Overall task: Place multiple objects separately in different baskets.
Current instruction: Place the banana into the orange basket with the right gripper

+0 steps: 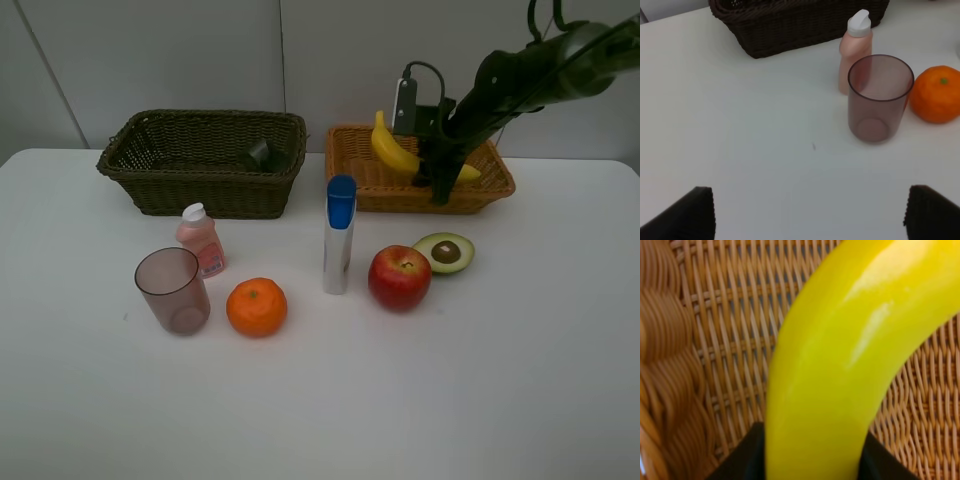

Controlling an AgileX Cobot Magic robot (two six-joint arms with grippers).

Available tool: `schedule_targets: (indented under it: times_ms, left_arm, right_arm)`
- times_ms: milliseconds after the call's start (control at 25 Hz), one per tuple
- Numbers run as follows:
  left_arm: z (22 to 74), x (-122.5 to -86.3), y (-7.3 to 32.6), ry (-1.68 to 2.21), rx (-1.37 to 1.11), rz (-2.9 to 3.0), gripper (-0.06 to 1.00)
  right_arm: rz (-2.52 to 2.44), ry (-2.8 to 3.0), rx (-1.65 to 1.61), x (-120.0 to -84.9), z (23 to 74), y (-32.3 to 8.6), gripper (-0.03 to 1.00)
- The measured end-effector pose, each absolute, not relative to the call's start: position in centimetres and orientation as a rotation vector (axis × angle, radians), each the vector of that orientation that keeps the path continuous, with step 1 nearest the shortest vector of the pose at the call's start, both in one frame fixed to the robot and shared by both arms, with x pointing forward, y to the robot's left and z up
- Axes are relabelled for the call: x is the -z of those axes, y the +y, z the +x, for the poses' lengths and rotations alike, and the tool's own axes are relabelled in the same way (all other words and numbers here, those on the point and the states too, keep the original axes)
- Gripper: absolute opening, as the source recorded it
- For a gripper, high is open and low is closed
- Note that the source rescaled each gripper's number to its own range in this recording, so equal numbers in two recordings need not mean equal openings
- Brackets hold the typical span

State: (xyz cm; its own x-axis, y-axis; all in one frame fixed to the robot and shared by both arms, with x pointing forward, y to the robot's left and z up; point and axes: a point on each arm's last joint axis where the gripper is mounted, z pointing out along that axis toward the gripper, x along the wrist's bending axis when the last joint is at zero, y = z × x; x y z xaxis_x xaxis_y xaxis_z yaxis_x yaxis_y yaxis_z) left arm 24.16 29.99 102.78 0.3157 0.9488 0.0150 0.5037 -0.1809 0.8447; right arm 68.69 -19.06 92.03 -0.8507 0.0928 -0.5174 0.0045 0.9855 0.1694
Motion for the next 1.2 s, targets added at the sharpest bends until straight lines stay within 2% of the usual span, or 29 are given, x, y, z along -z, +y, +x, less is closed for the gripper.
schedule_targets:
  times_ms: [160,240,400,480,640,1000,1200]
  left_arm:
    - [24.2,-102.8,30.0,1.297,-0.731,1.814,1.00]
    - [24.2,-102.8,30.0,1.297,-0.731,1.814,1.00]
    - [24.2,-102.8,30.0,1.297,-0.731,1.814,1.00]
    - [24.2,-102.8,30.0,1.297,-0.731,1.814,1.00]
    - [24.2,-102.8,30.0,1.297,-0.731,1.814,1.00]
    - [24.2,-102.8,30.0,1.297,-0.731,1.814,1.00]
    - [24.2,-102.8,30.0,1.297,-0.731,1.814,1.00]
  right_arm:
    - [0.068,2.580,-0.219,-92.0,68.7,-19.1,0.00]
    - [0.068,2.580,-0.219,-92.0,68.7,-19.1,0.07]
    - [0.068,2.558,-0.224,-92.2,68.9,-19.0,0.58]
    - [0.068,2.541,-0.228,-92.3,69.0,-19.0,0.70]
    - [0.068,2.533,-0.230,-92.3,69.1,-19.0,0.76]
    - [0.068,2.510,-0.235,-92.6,69.2,-19.0,0.77]
    - [0.067,2.487,-0.242,-94.1,69.0,-19.0,0.78]
